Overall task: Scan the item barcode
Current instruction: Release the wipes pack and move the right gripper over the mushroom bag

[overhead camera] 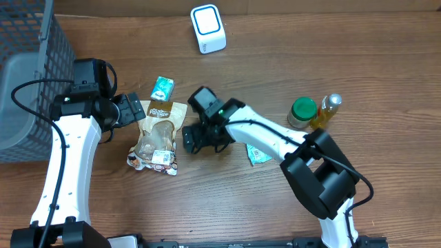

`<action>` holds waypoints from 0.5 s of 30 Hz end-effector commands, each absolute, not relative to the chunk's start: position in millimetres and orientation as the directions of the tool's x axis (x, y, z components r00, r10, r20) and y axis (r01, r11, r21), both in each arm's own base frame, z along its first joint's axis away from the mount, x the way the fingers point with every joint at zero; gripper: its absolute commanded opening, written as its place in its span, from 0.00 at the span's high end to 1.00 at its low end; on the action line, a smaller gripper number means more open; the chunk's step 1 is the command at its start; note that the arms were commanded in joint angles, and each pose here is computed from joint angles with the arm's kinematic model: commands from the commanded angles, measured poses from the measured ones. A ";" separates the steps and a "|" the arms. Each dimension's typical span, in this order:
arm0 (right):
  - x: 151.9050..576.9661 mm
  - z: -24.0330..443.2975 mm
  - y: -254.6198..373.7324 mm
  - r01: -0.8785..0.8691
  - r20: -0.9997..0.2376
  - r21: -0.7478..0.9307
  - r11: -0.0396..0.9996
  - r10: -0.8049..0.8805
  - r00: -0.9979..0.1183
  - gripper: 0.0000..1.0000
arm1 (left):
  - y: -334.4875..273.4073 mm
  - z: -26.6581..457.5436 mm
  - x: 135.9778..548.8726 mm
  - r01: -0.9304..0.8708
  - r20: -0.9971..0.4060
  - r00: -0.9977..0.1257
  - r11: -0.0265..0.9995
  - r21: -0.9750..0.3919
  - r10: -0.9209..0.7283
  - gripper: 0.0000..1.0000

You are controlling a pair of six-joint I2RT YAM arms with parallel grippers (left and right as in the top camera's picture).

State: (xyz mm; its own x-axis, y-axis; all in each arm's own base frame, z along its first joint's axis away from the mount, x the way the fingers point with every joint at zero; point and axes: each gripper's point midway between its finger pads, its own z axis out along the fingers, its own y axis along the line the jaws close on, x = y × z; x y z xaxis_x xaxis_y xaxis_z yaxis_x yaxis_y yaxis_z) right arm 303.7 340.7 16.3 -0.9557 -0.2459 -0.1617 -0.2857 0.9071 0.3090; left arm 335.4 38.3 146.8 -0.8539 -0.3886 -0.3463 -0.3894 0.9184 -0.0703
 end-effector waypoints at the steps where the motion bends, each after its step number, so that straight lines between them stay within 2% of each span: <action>1: 307.6 9.4 341.5 -0.259 -0.198 0.293 0.920 -0.206 -0.958 0.00 | 40.3 146.6 337.5 -0.390 -0.350 -0.854 0.919 -0.058 -0.384 0.01; 9: 334.5 24.4 366.2 -0.295 -0.332 0.367 0.882 -0.172 -0.927 0.00 | 40.4 146.6 337.4 -0.390 -0.350 -0.854 0.919 -0.058 -0.385 0.00; 15: 337.2 26.6 369.2 -0.300 -0.346 0.375 0.877 -0.168 -0.923 0.00 | 40.4 146.6 337.4 -0.390 -0.350 -0.854 0.919 -0.058 -0.385 0.01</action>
State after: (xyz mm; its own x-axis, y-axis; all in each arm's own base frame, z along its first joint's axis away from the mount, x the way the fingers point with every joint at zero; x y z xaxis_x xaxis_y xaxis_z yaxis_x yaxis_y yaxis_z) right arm 336.1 372.0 29.2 -0.9215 -0.1777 -0.3454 -0.3114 0.8694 0.3836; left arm 335.4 38.2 146.8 -0.8539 -0.3886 -0.3461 -0.3893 0.9184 -0.0706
